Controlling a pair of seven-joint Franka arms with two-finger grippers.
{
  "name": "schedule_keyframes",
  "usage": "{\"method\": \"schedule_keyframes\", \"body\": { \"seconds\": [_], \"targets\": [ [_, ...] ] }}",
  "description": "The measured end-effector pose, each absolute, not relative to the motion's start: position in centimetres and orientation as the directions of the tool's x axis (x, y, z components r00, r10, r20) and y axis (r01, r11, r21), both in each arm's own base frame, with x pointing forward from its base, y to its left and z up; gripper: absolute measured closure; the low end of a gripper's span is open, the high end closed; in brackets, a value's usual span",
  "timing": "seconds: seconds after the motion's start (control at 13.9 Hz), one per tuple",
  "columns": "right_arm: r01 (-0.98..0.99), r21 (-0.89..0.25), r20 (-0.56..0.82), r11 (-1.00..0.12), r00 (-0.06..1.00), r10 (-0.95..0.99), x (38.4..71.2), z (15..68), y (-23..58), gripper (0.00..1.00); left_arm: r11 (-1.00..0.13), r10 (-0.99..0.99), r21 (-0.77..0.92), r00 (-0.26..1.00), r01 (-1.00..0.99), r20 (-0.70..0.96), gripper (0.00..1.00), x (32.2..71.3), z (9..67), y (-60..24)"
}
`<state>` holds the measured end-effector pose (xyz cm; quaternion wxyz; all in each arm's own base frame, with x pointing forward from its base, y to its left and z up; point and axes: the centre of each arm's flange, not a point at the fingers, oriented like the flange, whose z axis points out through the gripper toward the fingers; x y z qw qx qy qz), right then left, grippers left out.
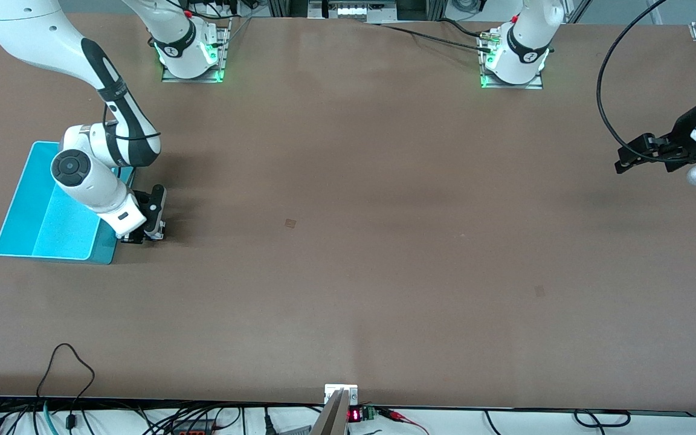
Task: Wind and store white jeep toy
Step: 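Lift the jeep with the right gripper over the turquoise bin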
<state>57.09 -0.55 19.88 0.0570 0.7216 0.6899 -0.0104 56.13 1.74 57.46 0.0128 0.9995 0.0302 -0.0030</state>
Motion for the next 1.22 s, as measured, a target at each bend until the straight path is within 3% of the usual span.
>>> {"method": "schedule_keyframes", "body": {
  "seconds": [0.36, 0.93, 1.22],
  "targets": [
    [0.967, 0.119, -0.071, -0.224, 0.233, 0.970, 57.8, 21.7, -0.3, 0.46, -0.998, 0.061, 0.025, 0.998, 0.061, -0.006, 0.00, 56.1, 57.5, 1.8],
    [0.923, 0.210, -0.024, -0.324, 0.336, 0.942, 59.1, 29.1, 2.5, 0.49, -0.997, 0.070, 0.026, 0.997, 0.070, 0.013, 0.00, 56.3, 57.7, 2.3],
    [0.855, 0.208, -0.030, -0.475, 0.491, 0.871, 58.9, 34.7, 0.1, 0.49, -0.997, 0.071, 0.026, 0.997, 0.071, 0.016, 0.00, 56.3, 57.7, 2.4]
  ]
}}
